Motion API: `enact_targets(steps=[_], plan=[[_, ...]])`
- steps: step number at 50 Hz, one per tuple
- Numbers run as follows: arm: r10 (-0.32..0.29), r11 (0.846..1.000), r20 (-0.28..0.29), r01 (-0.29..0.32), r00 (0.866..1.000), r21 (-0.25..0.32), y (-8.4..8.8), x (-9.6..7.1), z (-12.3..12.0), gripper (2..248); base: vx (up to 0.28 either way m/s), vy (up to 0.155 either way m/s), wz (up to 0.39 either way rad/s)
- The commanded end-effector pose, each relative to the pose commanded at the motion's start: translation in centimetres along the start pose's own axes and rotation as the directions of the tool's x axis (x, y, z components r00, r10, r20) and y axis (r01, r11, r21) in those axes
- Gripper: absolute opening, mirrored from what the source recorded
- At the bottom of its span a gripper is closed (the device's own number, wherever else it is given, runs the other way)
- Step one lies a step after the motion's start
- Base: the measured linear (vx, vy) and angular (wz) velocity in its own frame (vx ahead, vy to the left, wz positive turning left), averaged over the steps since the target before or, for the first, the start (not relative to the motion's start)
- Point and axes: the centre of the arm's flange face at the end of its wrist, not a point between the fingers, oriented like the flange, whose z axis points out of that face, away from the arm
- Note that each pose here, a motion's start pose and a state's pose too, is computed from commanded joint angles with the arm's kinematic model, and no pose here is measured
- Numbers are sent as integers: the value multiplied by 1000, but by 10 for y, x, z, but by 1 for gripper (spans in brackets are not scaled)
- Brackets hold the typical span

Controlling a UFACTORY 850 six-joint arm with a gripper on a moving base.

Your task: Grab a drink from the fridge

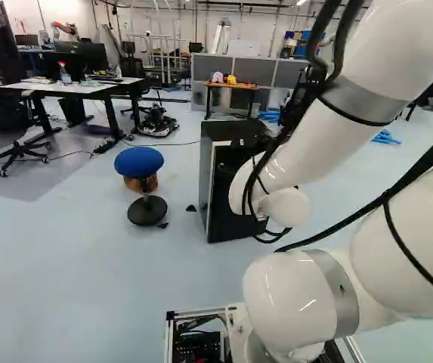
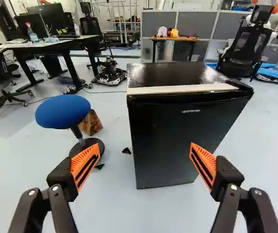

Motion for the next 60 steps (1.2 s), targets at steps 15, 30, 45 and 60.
enact_targets(steps=[15, 30, 45, 60], plan=[[0, 1000, 0, 0, 1000, 0, 0, 0, 0, 247, 53, -37, 12], [0, 1000, 0, 0, 1000, 0, 0, 0, 0, 247, 49, -49, 22], [0, 1000, 0, 0, 1000, 0, 0, 0, 0, 247, 9, -68, 12], [0, 1000, 0, 0, 1000, 0, 0, 0, 0, 247, 1, -43, 72]])
